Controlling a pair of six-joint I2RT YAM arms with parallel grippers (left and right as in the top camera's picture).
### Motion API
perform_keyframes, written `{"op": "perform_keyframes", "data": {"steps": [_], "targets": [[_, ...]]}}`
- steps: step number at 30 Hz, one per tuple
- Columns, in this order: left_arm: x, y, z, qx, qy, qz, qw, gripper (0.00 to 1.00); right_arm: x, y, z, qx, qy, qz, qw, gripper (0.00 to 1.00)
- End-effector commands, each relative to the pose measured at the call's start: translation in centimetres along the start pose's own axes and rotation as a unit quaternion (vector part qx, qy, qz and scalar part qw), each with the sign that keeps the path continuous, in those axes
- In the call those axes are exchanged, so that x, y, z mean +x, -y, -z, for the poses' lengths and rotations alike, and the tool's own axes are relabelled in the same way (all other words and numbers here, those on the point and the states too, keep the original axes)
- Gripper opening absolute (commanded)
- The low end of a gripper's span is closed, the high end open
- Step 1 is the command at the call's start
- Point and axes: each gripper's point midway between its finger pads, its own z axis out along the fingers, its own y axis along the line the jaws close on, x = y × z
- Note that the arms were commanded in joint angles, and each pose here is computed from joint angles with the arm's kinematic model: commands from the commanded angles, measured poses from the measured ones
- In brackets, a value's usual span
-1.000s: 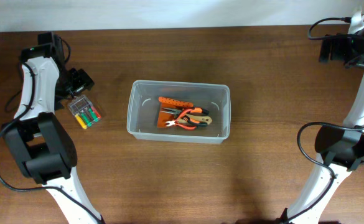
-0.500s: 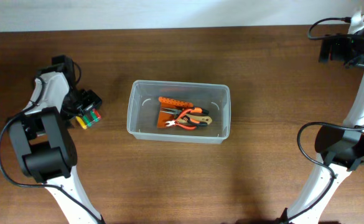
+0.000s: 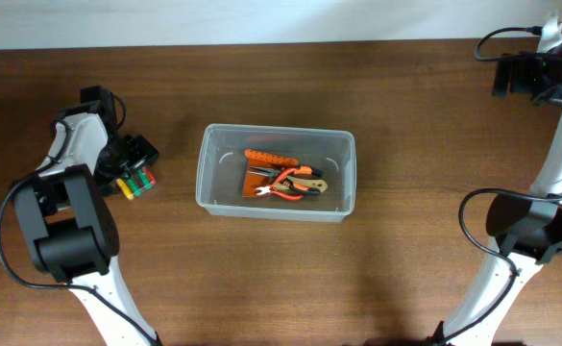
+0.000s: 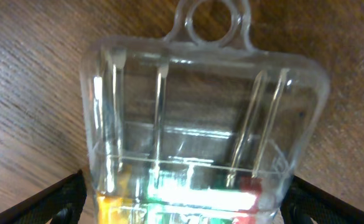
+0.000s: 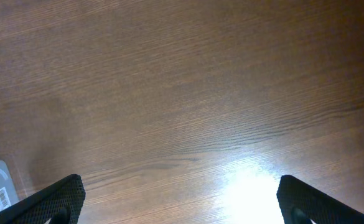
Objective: Pack container
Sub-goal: 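Lower left gripper and grasp the screwdriver case by its top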
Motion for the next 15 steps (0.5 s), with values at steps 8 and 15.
{"op": "perform_keyframes", "data": {"steps": [8,15], "targets": [[0.18,0.04,-0.68,0.001,-0.002,-0.009,1.000,0.97,-0.05,0.01,1.28,-0.002,0.014,-0.006,1.000,0.99],[0.15,0.05,-0.68,0.001,-0.001,-0.009,1.000,0.61,-0.06,0.01,1.28,-0.002,0.014,-0.006,1.000,0.99]]}}
